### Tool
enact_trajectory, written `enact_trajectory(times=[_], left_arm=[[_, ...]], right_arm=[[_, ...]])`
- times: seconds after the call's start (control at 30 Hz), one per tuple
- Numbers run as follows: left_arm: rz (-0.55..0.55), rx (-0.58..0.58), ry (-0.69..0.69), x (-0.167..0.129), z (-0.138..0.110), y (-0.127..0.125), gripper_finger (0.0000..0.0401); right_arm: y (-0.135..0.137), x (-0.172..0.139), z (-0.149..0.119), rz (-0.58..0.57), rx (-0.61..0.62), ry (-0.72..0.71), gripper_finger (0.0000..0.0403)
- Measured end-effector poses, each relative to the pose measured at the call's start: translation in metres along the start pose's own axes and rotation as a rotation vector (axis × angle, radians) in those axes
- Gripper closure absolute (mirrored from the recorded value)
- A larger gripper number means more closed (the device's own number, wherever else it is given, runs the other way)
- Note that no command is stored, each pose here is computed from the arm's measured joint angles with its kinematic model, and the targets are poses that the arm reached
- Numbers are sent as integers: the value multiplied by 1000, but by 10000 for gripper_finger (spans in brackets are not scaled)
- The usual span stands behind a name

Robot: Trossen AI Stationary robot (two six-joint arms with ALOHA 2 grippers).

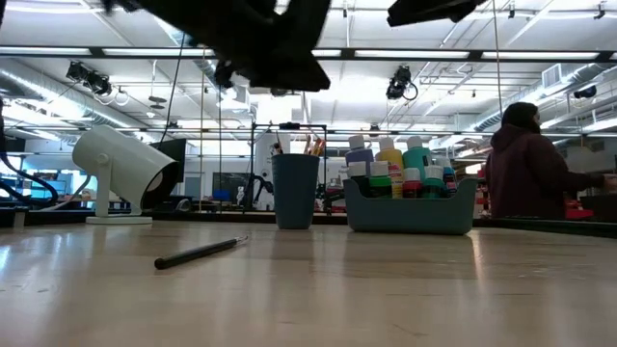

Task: Pick & Place Paint Supplies
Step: Put the silver paint brush into the blue cup

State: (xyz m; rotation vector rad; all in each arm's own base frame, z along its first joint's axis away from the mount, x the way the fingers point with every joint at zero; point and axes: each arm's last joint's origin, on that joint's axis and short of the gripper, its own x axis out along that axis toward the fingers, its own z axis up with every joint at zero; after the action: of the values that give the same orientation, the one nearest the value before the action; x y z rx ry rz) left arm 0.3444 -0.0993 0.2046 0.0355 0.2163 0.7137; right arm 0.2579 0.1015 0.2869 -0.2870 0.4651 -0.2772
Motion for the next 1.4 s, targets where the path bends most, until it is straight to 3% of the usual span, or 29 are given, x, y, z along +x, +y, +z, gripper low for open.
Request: enact_trajectory(times=[0.2,0.4,0.57,0.73,1.0,1.4], left_arm=[[-110,-101,74,-35,-32,-29,337],[-228,-165,235,-35,-72,-44,350],[-172,-176,354,-33,-101,-41,331],[-122,-130,368,-35,-101,-35,294],[-75,-235,486,-32,-103,-24,249],[-56,-263,561,-33,-109,-20,263]], right_arm=[[0,3,-2,-6,17,-24,244],[0,3,4,3,41,-71,244],[1,3,3,31,39,-68,244],[2,3,4,55,39,-74,244],[2,4,3,54,36,-69,244],[2,4,3,56,50,-64,244]])
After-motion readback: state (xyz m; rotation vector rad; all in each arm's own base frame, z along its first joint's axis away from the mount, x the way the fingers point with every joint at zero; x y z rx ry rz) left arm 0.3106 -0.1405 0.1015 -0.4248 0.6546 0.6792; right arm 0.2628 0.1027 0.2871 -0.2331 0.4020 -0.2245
